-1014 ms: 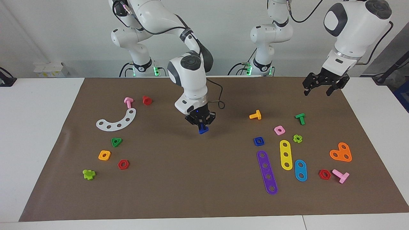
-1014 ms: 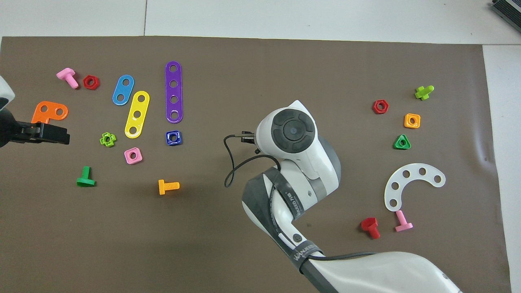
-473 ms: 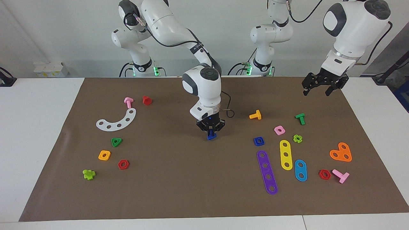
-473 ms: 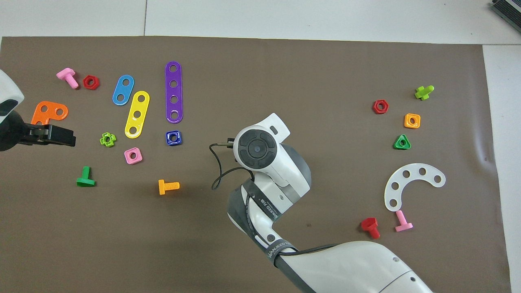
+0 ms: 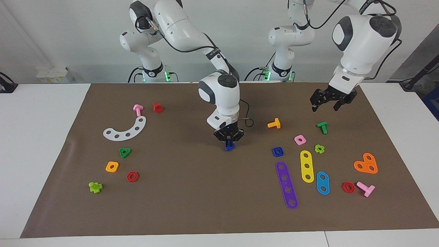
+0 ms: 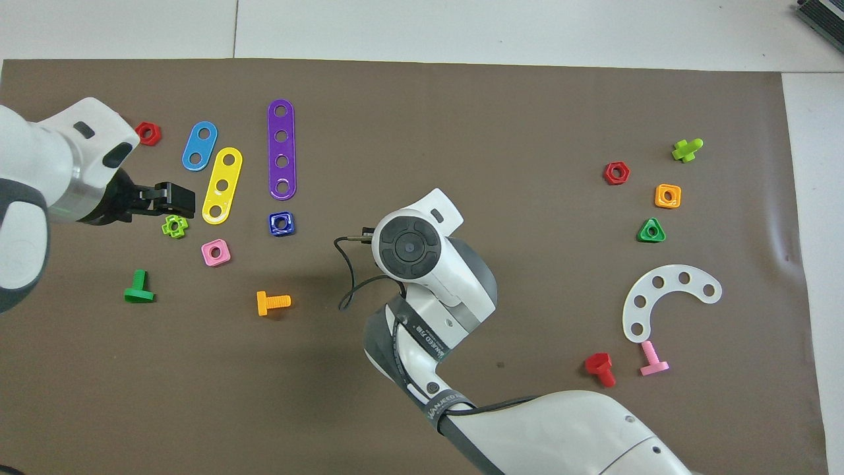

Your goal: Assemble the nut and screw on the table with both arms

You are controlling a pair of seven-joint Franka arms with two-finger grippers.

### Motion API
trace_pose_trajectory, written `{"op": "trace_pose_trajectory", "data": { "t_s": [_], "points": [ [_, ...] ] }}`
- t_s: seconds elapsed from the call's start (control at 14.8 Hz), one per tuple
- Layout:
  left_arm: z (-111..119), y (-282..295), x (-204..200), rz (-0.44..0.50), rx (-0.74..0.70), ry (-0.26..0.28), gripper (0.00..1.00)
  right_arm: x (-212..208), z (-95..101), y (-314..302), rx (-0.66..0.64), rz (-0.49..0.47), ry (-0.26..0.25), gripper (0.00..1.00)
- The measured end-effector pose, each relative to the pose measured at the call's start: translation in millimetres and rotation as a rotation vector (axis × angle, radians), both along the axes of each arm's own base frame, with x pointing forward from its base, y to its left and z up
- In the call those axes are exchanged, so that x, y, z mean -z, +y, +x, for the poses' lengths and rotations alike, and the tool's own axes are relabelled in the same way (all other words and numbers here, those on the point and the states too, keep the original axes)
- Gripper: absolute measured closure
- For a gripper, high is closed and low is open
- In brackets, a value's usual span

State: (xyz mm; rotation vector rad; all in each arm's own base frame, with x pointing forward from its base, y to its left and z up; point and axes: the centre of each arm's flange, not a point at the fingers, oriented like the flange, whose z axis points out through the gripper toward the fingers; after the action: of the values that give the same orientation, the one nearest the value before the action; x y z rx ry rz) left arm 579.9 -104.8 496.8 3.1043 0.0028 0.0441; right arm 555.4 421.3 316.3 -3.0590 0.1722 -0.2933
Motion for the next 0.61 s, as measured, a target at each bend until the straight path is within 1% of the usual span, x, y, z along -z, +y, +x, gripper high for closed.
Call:
{"op": "trace_pose_trajectory", "data": {
  "t_s": [0.07,0.14,0.27,0.41,0.47,0.61],
  "points": [
    [6,-9,12,-0.004,0.002,-0.009,0.06,-4,2.1,0,0.003,0.004,-0.006,0.34],
    [12,-14,22,-0.008,0.003,-0.019,0.06,-10,6.1,-2,0.011,0.011,-0.017,0.21],
    [19,-22,38,-0.012,0.008,-0.028,0.07,-41,19.6,-19,0.048,0.031,-0.05,0.02],
    [25,-34,56,-0.017,0.001,-0.034,0.08,-84,34.1,-55,0.107,0.035,-0.058,0.0],
    [26,-43,68,-0.018,0.0,-0.03,0.11,-105,39.6,-76,0.14,0.032,-0.055,0.0],
    [30,-63,99,-0.022,-0.013,-0.02,0.13,-145,47.5,-123,0.184,0.016,-0.044,0.0]
  ]
}}
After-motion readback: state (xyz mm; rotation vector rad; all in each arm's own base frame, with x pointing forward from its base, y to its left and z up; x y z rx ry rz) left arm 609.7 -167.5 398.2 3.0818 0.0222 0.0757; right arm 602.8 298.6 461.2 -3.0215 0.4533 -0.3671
